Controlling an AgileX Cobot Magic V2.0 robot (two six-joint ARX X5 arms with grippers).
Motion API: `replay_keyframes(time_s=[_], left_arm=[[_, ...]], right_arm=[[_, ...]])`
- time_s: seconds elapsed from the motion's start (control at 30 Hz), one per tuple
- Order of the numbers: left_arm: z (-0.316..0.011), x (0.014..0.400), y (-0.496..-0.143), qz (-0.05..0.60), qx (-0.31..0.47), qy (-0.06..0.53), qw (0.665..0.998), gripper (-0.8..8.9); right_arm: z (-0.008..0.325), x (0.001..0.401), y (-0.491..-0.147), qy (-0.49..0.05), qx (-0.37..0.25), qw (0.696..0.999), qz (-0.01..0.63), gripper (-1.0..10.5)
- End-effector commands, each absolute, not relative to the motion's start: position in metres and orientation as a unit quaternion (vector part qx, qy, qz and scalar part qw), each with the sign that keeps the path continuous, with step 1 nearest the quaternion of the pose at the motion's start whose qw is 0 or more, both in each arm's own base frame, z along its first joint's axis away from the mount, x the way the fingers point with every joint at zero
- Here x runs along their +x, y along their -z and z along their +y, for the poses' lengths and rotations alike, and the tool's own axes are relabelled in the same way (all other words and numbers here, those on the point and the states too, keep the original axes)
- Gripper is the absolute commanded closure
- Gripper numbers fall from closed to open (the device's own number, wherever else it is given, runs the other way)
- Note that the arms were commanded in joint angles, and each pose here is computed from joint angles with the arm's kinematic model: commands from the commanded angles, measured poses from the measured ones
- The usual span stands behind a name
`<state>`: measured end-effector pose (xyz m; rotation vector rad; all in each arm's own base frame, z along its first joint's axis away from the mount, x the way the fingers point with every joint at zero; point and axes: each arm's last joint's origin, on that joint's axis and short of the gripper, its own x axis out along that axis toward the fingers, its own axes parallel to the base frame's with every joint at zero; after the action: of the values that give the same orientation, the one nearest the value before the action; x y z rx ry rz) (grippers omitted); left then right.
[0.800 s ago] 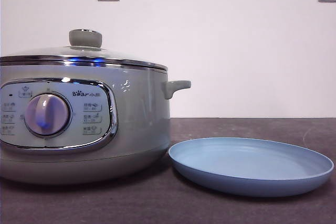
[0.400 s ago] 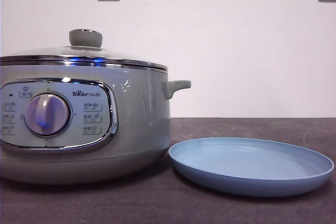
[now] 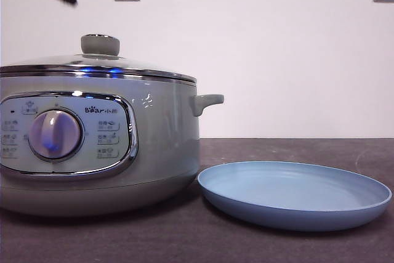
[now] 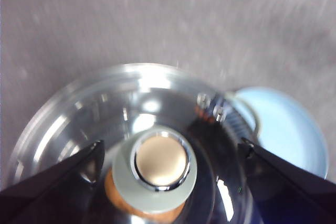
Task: Take the potato out from the steamer,put the potato on the plate,close the lid
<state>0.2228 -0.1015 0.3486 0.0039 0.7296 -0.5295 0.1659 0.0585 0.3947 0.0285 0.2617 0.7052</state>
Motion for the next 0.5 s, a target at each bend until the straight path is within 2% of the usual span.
replay_keyframes(time_s=[0.03, 0.37, 0.5], left_arm=[[-0.11, 0.231, -0.333, 0.384, 0.031, 0.252, 0.888, 3.87], [-0.12, 0.245, -0.313, 0.419, 0.06, 0.227, 0.877, 3.87], [-0.12, 0.246, -0.313, 0.416, 0.072, 0.225, 0.878, 5.13]], right_arm=[[0.058, 0.164, -0.399, -0.345, 0.009, 0.931, 0.117, 5.1], [0.058, 0.163, -0.399, -0.345, 0.009, 0.931, 0.116, 5.1], [0.058, 0.163, -0.399, -0.345, 0.009, 0.931, 0.117, 5.1]])
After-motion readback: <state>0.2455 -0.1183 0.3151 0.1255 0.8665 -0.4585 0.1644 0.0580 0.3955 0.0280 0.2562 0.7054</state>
